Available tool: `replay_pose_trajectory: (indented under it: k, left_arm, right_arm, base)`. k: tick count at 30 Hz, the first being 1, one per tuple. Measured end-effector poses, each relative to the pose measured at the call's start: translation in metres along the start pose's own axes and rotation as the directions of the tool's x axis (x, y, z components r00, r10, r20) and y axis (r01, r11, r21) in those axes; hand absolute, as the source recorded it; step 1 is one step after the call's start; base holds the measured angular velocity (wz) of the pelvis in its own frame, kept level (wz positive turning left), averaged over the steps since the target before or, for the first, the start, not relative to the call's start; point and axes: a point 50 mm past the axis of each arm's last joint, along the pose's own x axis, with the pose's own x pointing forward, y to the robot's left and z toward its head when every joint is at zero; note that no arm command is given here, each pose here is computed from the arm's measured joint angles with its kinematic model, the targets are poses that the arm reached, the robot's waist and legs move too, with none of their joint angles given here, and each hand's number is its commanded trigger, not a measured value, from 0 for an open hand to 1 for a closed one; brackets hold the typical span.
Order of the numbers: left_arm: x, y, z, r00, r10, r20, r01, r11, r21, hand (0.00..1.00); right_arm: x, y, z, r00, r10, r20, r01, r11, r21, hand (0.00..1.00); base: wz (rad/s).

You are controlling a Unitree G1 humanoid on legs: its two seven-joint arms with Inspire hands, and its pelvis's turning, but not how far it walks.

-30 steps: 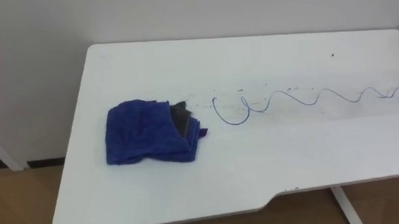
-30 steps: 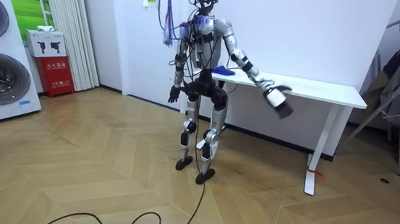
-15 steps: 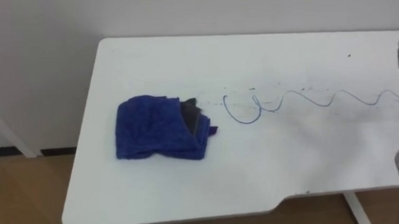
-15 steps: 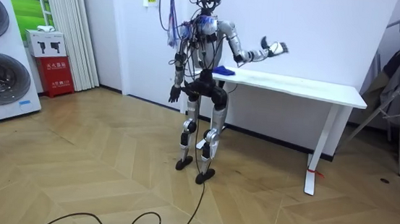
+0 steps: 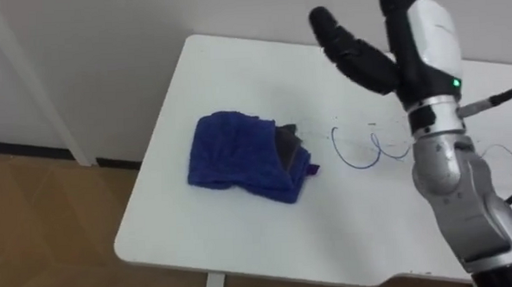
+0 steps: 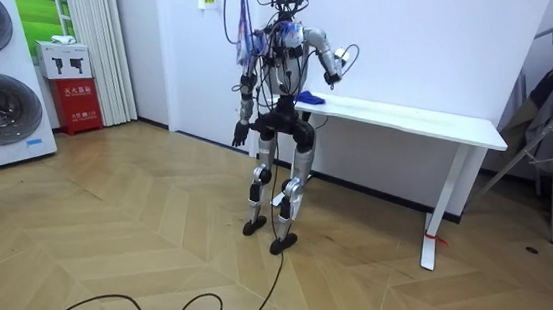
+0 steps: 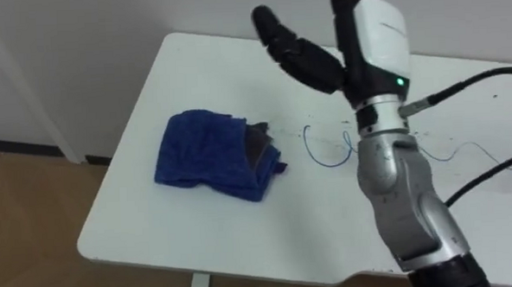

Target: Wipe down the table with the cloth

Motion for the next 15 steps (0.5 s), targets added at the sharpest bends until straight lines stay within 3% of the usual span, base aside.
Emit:
replay_pose_trajectory:
  k: [8, 12, 15]
  left_arm:
    - [-0.001, 0.002, 0.015, 0.998, -0.01, 0.066, 0.008, 0.999, 0.031, 0.0]
    - [0.0, 0.001, 0.021, 0.996, -0.012, 0.086, 0.008, 0.999, 0.046, 0.0]
    - [0.0, 0.003, 0.022, 0.996, -0.007, 0.092, 0.002, 0.999, 0.05, 0.0]
  right_arm:
    - [-0.011, 0.041, 0.002, 0.965, 0.261, -0.003, -0.26, 0.958, -0.125, 0.0]
    - [-0.022, 0.068, -0.008, 0.901, 0.43, -0.062, -0.434, 0.887, -0.159, 0.0]
    - [-0.027, 0.075, -0.019, 0.871, 0.477, -0.12, -0.492, 0.849, -0.193, 0.0]
  base:
    - [0.1]
    - [0.12]
    - [0.15]
